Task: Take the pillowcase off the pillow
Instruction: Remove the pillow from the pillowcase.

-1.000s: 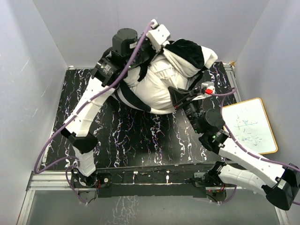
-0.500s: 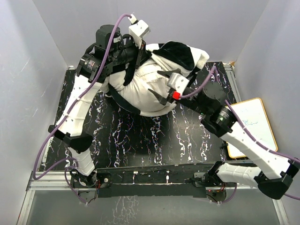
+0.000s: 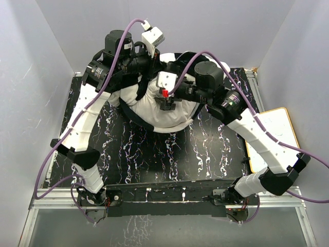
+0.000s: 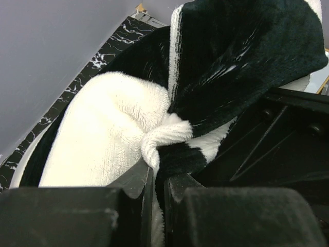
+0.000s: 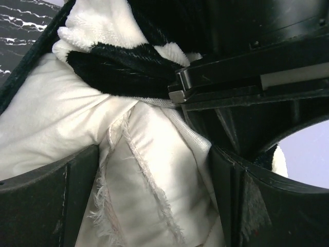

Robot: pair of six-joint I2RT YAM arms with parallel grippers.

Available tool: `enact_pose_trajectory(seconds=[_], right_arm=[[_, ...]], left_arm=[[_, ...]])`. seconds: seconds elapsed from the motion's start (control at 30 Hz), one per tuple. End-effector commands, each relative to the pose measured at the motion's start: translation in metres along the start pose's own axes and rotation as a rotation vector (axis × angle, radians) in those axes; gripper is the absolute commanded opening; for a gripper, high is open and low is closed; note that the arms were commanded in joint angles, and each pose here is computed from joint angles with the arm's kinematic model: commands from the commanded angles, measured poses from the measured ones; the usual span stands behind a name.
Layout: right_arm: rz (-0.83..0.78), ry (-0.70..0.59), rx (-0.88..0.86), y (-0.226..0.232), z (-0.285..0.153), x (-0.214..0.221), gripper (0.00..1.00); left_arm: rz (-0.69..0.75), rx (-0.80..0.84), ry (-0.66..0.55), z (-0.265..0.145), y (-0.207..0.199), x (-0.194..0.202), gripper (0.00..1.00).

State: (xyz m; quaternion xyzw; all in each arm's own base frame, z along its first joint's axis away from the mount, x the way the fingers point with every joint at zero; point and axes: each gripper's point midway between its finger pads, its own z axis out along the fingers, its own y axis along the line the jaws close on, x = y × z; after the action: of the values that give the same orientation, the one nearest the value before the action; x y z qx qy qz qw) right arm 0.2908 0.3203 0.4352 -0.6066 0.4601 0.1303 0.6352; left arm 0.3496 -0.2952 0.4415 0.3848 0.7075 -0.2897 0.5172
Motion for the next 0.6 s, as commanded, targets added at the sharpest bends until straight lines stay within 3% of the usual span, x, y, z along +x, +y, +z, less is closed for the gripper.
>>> enact_pose_trajectory(seconds=[0.0,0.2,0.3,0.43,0.47,0.57], right_arm=[[0.036,0.167,-0.100,0.025,-0.003,0.044,0.89],[0.076,0.353,-0.111,0.048,-0.002,0.105,0.86],[0.085,0.326,-0.039,0.043,0.001,0.112,0.80],[0.125,0.245,0.029,0.040,0.001,0.107,0.62],[0.133,0.228,0.064,0.037,0.000,0.105,0.62],[0.140,0.202,0.098,0.039,-0.006,0.106,0.80]], left_arm=[[-0.037,-0.032,0.066,-0.005,0.008,0.019,0.00],[-0.004,-0.069,0.009,-0.009,0.015,-0.001,0.00],[0.020,-0.104,-0.023,-0.013,0.020,-0.011,0.00],[0.073,-0.186,-0.065,-0.020,0.034,-0.025,0.00],[0.089,-0.205,-0.073,-0.021,0.037,-0.028,0.00],[0.117,-0.253,-0.085,-0.026,0.045,-0.033,0.00]])
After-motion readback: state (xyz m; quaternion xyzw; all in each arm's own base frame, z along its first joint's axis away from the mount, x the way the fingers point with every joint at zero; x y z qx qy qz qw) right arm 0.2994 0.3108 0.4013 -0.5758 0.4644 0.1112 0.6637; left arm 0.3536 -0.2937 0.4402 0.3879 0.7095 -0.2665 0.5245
